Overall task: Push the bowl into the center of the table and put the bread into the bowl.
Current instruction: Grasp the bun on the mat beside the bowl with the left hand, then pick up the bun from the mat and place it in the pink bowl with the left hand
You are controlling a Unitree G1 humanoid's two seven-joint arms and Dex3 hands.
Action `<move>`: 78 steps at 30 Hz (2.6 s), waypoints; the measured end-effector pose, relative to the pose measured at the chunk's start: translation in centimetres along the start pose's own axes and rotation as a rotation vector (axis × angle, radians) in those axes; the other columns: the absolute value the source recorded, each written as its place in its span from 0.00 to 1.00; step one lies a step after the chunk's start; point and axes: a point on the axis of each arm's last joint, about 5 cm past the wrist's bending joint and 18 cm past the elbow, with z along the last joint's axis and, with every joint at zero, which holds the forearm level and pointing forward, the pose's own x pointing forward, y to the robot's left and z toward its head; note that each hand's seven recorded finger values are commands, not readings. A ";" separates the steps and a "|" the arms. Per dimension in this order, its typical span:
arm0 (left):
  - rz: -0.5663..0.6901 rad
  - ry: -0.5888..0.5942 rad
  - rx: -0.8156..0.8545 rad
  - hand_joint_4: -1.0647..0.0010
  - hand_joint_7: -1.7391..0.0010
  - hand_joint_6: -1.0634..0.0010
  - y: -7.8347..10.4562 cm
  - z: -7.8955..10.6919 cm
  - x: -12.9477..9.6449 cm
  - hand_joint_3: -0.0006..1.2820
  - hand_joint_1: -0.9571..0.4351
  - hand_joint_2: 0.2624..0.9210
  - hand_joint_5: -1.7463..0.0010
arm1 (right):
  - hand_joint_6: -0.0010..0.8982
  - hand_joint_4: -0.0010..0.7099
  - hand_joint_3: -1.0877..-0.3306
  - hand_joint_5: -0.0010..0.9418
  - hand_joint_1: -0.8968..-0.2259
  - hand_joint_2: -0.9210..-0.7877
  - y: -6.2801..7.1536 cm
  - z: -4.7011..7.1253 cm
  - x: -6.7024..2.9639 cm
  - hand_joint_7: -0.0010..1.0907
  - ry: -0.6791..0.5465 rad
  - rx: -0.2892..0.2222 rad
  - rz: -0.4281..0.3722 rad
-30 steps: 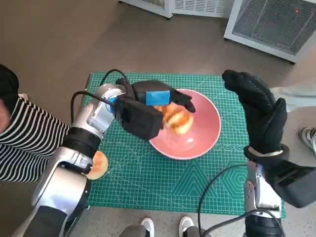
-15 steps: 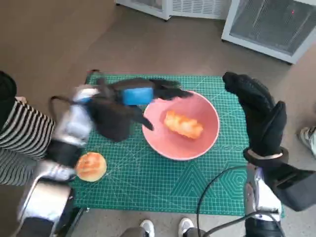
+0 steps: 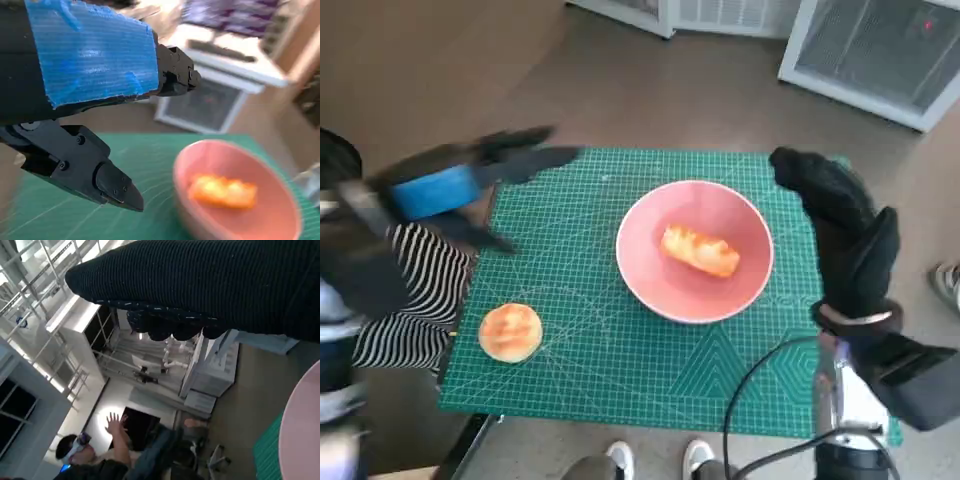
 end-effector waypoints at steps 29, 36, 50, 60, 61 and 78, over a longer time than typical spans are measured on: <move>-0.255 0.271 -0.081 0.95 0.98 0.76 -6.7 -1.3 -3.7 0.00 0.50 0.73 1.00 | 0.05 0.23 0.53 0.00 0.29 0.00 0.3 -0.5 0.68 0.42 0.008 0.046 0.047; -0.302 0.293 -0.107 0.93 0.99 0.76 -9.3 -2.3 -2.8 0.00 0.54 0.73 0.99 | 0.05 0.23 0.53 0.00 0.28 0.00 0.3 -0.5 0.66 0.43 0.009 0.055 0.056; -0.286 0.300 -0.081 0.59 0.97 0.51 -13.8 -4.7 -1.0 0.01 0.66 0.77 0.98 | 0.04 0.22 0.53 0.00 0.29 0.00 0.0 -0.5 0.57 0.43 0.014 0.050 0.058; -0.251 0.298 -0.001 0.26 0.42 0.41 -13.8 -4.9 -0.1 0.03 0.70 0.98 0.50 | 0.04 0.23 0.53 0.00 0.30 0.00 -0.2 -0.4 0.45 0.44 0.014 0.042 0.052; -0.248 0.296 0.003 0.26 0.40 0.42 -13.7 -4.9 -0.1 0.03 0.70 0.98 0.48 | 0.05 0.23 0.53 0.00 0.30 0.00 -0.2 -0.4 0.44 0.44 0.014 0.041 0.050; 0.206 -0.104 0.078 0.26 0.38 0.36 -5.4 0.1 0.6 0.01 0.69 0.99 0.37 | 0.05 0.24 0.54 0.01 0.30 0.00 -0.7 -0.3 0.43 0.43 0.011 0.026 0.039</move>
